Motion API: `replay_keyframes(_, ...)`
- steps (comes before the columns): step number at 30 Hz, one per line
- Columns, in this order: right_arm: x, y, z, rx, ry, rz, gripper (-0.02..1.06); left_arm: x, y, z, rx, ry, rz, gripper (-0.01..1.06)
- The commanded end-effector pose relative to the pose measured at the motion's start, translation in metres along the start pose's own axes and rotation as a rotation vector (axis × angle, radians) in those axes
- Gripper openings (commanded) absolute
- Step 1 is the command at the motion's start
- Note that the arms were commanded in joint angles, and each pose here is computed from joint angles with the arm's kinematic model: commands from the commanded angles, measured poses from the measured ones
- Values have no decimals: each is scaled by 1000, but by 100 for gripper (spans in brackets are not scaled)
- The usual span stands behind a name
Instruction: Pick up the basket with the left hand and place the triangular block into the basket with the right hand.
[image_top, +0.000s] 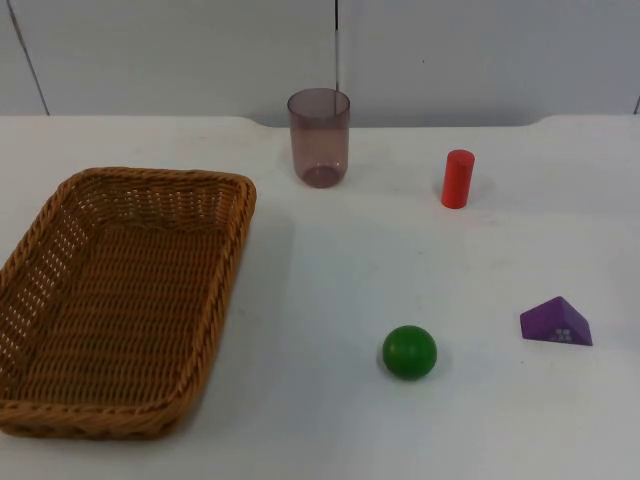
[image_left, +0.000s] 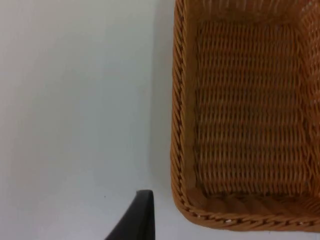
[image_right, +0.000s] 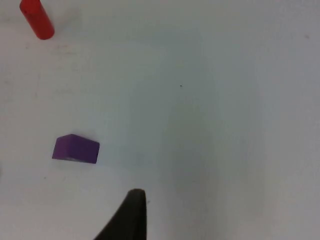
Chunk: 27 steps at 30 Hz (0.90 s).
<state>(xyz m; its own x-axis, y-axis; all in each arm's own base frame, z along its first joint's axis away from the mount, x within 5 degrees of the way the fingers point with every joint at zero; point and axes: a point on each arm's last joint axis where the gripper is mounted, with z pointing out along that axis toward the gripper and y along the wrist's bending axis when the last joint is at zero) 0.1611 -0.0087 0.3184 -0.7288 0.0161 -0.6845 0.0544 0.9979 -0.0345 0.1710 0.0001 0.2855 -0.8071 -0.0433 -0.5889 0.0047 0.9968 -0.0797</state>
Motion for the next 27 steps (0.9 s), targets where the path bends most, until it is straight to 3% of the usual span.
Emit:
replay_keyframes(1, -3, -1, 0, 1, -23, 3, 105, -8, 0, 14, 12, 24, 14, 105)
replay_keyframes(3, -3, -1, 0, 0, -25, 5, 105, -17, 2, 33, 10, 89, 33, 105)
replay_keyframes(9, -4, -1, 0, -1, -29, 5, 105, -49, 5, 68, 13, 150, 77, 105)
replay_keyframes(14, -4, 0, 0, -2, -29, 6, 105, -78, 10, 109, 23, 215, 177, 105)
replay_keyframes(18, -3, 0, 0, -7, -27, 11, 105, -92, 44, 152, 22, 280, 117, 105)
replay_keyframes(19, -3, 0, 0, -7, -27, 11, 105, -92, 44, 152, 22, 280, 117, 105)
replay_keyframes(23, -4, 0, -1, -9, -39, 12, 105, -85, 62, 184, 144, 290, 94, 105)
replay_keyframes(27, -5, 0, -1, -11, -47, 14, 105, -74, 62, 209, 189, 329, 95, 105)
